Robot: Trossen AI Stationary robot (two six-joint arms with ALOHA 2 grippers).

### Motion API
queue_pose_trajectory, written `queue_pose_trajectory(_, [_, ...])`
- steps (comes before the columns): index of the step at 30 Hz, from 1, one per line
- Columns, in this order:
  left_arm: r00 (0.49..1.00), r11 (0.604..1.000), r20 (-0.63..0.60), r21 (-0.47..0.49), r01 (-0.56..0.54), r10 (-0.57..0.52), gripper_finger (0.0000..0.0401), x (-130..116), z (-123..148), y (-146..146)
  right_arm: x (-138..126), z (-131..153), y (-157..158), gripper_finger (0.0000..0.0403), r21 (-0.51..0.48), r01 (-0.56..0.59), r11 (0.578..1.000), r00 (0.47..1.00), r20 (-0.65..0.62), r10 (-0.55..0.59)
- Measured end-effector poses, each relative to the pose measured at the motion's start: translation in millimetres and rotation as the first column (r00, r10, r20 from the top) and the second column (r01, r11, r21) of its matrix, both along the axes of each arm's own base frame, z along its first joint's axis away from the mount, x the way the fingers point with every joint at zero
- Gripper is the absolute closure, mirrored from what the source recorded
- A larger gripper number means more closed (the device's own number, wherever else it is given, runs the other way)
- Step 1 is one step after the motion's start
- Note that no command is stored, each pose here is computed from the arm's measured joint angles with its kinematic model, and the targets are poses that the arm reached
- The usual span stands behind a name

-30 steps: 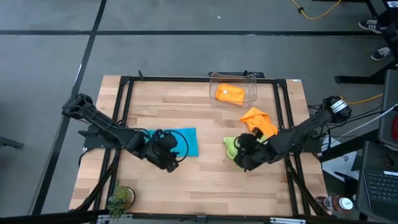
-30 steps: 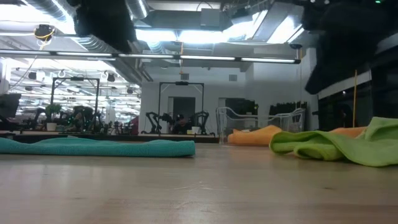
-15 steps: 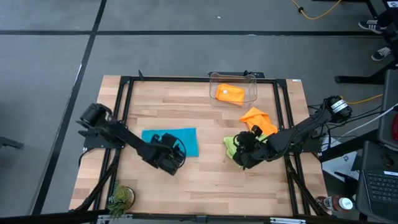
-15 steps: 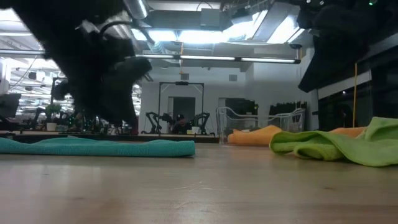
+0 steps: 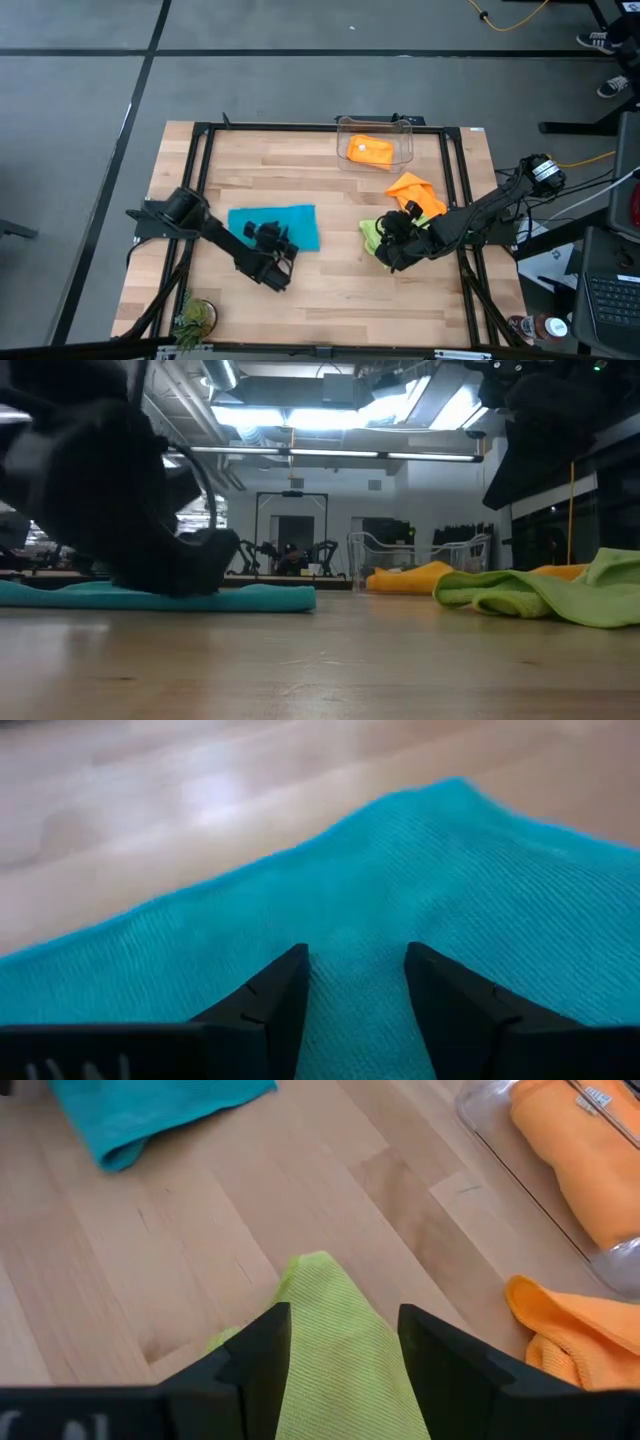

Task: Fold microfiber towels
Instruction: Fold the blue microfiber cloth

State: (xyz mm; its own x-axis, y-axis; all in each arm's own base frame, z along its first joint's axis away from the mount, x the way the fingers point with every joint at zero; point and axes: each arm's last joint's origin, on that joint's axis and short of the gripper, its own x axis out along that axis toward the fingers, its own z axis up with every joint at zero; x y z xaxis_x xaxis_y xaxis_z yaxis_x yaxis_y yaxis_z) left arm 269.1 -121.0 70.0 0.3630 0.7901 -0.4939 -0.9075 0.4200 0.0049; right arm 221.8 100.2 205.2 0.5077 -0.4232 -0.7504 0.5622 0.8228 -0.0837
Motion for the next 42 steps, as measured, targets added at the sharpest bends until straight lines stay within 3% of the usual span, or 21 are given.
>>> queue_pose_trajectory(5, [0.999, 0.996, -0.017, 0.077, 0.038, -0.036, 0.0239, 6.2, -13.7, 1.7, -0.1, -0.2, 0.2, 0.0214, 0.008, -0.003, 1.000, 1.000, -0.005, 0.003])
queue_pose_trajectory(11, [0.979, 0.977, -0.088, 0.097, 0.190, -0.182, 0.0239, 21.0, -11.0, -7.8, -0.3, -0.5, 0.6, 0.0214, 0.022, -0.009, 1.000, 1.000, -0.014, 0.009])
queue_pose_trajectory(17, [0.909, 0.919, -0.150, 0.015, 0.394, -0.388, 0.0239, 37.5, -1.0, -20.2, -0.5, -0.7, 0.7, 0.0214, 0.027, -0.013, 1.000, 1.000, -0.020, 0.013])
queue_pose_trajectory(20, [0.832, 0.847, -0.161, -0.067, 0.528, -0.531, 0.0239, 45.4, 5.4, -27.4, -0.5, -0.7, 0.7, 0.0214, 0.019, -0.026, 0.999, 0.999, -0.027, 0.026])
queue_pose_trajectory(26, [0.629, 0.648, -0.162, -0.259, 0.716, -0.760, 0.0239, 54.2, 17.5, -26.5, -0.6, -1.1, 1.3, 0.0214, 0.039, -0.035, 0.999, 0.999, -0.037, 0.036])
queue_pose_trajectory(29, [0.538, 0.566, -0.182, -0.342, 0.750, -0.823, 0.0239, 54.7, 23.9, -17.3, -0.7, -1.4, 1.9, 0.0214, 0.056, -0.041, 0.998, 0.998, -0.045, 0.044])
queue_pose_trajectory(36, [0.302, 0.324, -0.136, -0.559, 0.763, -0.944, 0.0258, 44.3, 49.5, 7.4, -0.5, -1.5, 2.3, 0.0214, 0.067, -0.043, 0.997, 0.998, -0.045, 0.046])
queue_pose_trajectory(38, [0.300, 0.328, -0.147, -0.575, 0.749, -0.943, 0.0268, 39.0, 58.9, 13.0, -0.6, -1.5, 2.3, 0.0214, 0.066, -0.043, 0.997, 0.998, -0.045, 0.046])
queue_pose_trajectory(40, [0.340, 0.389, -0.195, -0.563, 0.729, -0.920, 0.0274, 31.2, 70.2, 20.3, -0.4, -1.4, 2.3, 0.0214, 0.066, -0.042, 0.997, 0.998, -0.044, 0.045])
queue_pose_trajectory(42, [0.399, 0.442, -0.196, -0.480, 0.758, -0.896, 0.0277, 31.1, 88.7, 24.6, -0.3, -1.3, 2.2, 0.0214, 0.062, -0.041, 0.997, 0.998, -0.040, 0.044])
